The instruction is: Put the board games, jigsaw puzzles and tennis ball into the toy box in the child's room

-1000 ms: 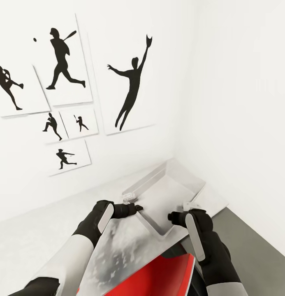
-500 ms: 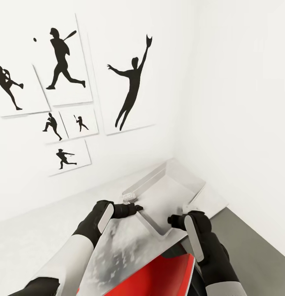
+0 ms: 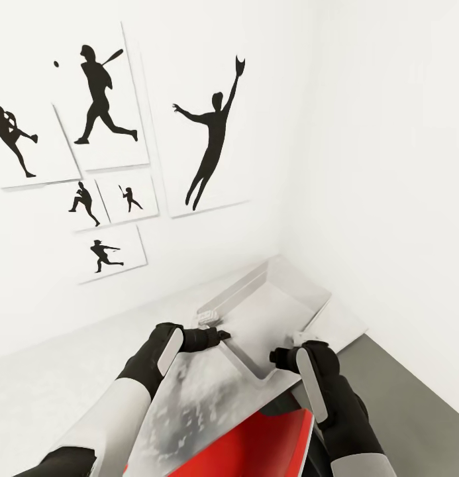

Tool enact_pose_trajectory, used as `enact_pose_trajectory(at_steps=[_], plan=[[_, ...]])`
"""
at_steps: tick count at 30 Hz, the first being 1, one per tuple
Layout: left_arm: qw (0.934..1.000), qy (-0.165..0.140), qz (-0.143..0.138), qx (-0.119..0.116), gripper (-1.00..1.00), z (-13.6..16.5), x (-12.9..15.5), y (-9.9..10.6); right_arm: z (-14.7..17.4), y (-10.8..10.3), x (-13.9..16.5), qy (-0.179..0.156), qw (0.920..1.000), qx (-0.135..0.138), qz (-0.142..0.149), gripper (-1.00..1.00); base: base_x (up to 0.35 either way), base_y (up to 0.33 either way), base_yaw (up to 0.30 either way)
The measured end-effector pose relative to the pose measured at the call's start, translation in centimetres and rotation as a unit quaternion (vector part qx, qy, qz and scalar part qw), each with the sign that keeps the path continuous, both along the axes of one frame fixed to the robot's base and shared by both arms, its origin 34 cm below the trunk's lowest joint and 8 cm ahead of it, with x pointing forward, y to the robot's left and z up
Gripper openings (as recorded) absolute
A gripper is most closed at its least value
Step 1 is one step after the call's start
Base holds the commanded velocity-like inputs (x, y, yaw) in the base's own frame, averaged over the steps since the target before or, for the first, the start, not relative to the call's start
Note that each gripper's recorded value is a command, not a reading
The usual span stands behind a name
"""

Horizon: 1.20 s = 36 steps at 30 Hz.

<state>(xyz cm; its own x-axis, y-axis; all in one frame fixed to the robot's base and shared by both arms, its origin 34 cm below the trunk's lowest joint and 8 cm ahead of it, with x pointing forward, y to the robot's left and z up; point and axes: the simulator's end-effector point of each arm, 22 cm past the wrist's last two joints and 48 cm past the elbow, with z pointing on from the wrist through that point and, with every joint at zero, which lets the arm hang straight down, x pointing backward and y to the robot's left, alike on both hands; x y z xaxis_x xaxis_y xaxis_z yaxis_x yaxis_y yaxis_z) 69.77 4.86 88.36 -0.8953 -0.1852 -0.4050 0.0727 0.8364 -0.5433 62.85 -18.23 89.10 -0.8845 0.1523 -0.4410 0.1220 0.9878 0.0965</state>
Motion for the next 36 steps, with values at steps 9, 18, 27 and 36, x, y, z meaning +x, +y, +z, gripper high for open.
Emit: enact_pose_trajectory(at_steps=[9, 18, 27, 36], plan=[[1.0000, 0.001, 0.001, -0.005, -1.00, 0.1, 0.0, -0.1, -0.1, 0.1, 0.0, 0.001, 1.0000, 0.000, 0.001, 1.00, 0.000, 0.000, 0.000], [1.0000, -0.003, -0.001, -0.001, -1.00, 0.1, 0.1, 0.0, -0.1, -0.2, -0.1, 0.001, 1.0000, -0.006, 0.001, -1.00, 0.000, 0.000, 0.000], [1.0000, -0.005, -0.003, 0.006, -1.00, 0.0, 0.1, 0.2, -0.2, -0.8, -0.2, 0.004, 0.9998, -0.022, 0.002, -1.00, 0.000, 0.000, 0.000], [1.0000, -0.007, -0.004, 0.004, -1.00, 0.1, 0.2, 0.2, -0.2, -0.8, -0.1, 0.003, 0.9997, -0.023, 0.003, -1.00, 0.000, 0.000, 0.000]])
